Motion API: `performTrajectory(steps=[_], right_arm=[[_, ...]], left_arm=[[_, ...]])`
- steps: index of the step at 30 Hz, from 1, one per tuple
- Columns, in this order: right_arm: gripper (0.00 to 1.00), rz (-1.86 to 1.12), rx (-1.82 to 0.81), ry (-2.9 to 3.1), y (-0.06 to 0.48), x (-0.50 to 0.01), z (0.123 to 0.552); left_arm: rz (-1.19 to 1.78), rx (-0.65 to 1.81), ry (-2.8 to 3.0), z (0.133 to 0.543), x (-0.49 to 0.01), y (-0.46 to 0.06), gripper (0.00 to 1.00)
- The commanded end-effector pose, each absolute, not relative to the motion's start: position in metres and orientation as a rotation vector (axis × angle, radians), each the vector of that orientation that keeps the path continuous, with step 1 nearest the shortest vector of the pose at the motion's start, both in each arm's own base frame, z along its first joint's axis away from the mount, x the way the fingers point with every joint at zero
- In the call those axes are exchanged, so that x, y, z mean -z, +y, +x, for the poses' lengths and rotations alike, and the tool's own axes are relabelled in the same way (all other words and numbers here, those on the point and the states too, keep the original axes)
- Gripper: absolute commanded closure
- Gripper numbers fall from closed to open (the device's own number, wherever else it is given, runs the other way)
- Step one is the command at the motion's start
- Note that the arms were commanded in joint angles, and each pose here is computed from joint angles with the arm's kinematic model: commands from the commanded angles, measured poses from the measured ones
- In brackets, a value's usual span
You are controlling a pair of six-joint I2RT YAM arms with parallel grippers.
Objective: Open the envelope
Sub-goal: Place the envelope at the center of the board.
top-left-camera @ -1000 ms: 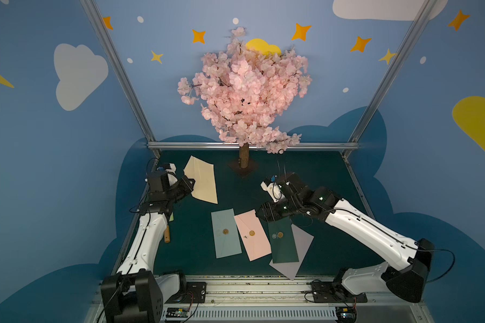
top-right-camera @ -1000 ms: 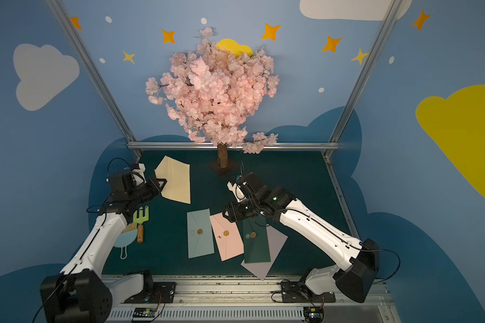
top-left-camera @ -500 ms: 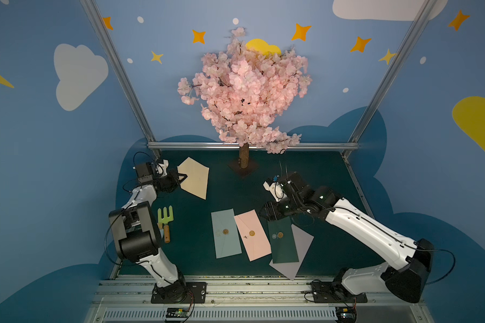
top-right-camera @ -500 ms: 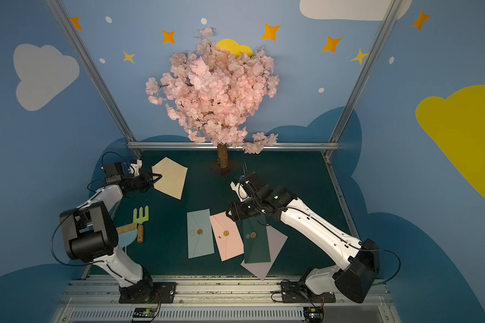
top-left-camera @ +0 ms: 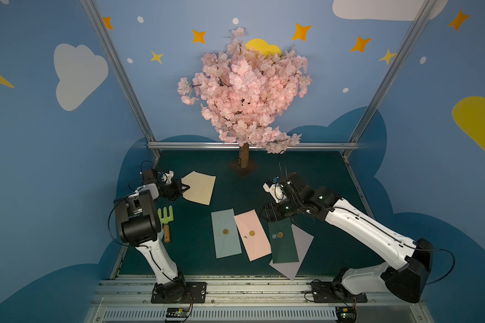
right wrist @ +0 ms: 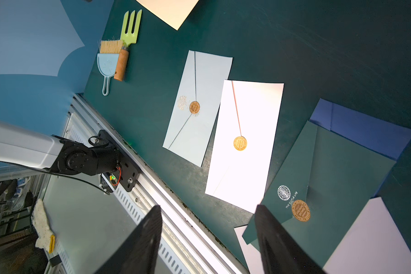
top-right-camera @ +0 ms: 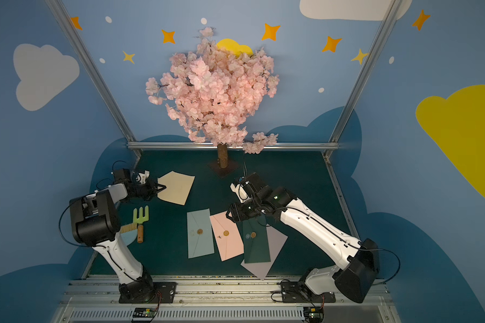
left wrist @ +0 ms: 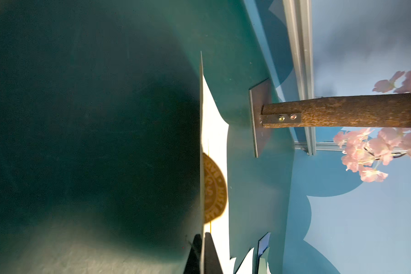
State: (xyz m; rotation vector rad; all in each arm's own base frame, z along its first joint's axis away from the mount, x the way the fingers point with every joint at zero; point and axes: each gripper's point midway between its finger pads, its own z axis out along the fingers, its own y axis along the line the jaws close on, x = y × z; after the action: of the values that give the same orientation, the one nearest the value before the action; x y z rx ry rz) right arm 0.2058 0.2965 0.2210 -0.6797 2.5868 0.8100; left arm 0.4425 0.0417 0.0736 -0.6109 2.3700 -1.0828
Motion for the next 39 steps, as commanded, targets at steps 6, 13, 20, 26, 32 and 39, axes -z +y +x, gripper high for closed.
performTrajectory(steps=[6,13,20,26,32,39], right_arm=[[0.36,-0.675,-0.862,2.582,0.298,-0.23,0.202],[0.35,-0.682,-0.871,2.564,0.296,-0.236,0.198],[0.36,-0.674,-0.881,2.565,0.297,-0.236,0.198],[0.36,-0.682,-0.88,2.572,0.298,-0.235,0.195],[0.37,-0.687,-0.871,2.572,0.296,-0.235,0.191],[0.36,-0.68,-0.867,2.587,0.298,-0.23,0.188]], left_arm=[[-0.693,1.058,2.431,0.429,-0.046,0.042,0.97],[-0.723,1.057,2.453,0.423,-0.032,0.037,0.89],[-0.754,1.08,2.417,0.424,-0.03,0.033,0.87],[-0.774,1.093,2.386,0.424,-0.031,0.032,0.74],[-0.794,1.028,2.371,0.422,-0.04,0.039,0.64],[-0.823,0.86,2.298,0.419,-0.082,0.064,0.59]])
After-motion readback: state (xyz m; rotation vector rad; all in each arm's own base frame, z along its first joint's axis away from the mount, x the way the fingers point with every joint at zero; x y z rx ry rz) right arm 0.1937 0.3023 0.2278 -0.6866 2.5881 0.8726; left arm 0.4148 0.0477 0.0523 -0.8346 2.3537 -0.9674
